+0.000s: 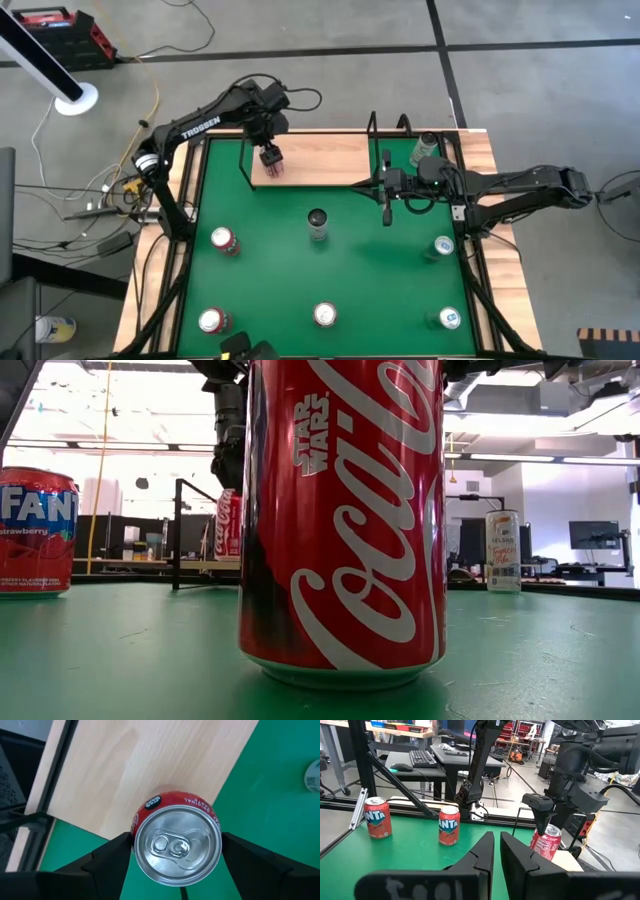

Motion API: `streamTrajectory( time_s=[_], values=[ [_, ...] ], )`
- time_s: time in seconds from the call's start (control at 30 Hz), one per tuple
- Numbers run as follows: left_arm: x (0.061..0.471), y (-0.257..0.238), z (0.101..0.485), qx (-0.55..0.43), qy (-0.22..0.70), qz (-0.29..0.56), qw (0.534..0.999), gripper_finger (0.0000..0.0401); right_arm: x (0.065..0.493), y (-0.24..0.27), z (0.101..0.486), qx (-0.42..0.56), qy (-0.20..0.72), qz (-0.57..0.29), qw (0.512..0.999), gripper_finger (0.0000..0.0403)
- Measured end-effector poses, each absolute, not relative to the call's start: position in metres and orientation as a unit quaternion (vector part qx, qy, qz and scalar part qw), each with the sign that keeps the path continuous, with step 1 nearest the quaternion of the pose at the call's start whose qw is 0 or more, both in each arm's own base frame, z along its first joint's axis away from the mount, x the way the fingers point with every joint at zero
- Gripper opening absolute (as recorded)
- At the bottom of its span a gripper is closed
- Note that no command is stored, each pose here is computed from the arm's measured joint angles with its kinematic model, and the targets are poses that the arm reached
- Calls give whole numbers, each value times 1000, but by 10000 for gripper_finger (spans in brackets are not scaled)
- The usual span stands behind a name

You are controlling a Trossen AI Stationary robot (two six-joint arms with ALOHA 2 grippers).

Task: Place canned beverage on shelf
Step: Put the top red-white soda can on the shelf

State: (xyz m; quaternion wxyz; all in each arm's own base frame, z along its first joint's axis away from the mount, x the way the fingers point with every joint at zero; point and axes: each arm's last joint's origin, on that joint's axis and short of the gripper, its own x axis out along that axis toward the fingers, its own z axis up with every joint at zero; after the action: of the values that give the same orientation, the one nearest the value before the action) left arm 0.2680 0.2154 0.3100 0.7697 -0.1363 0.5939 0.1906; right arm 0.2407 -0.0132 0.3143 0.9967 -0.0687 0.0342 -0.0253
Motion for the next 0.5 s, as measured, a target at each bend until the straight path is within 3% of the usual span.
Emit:
streamTrajectory(
  time_s=[0.5],
  values=[
    [270,218,354,-88,550,207,804,288,241,-15,314,-55,36,-53,996,58]
  ],
)
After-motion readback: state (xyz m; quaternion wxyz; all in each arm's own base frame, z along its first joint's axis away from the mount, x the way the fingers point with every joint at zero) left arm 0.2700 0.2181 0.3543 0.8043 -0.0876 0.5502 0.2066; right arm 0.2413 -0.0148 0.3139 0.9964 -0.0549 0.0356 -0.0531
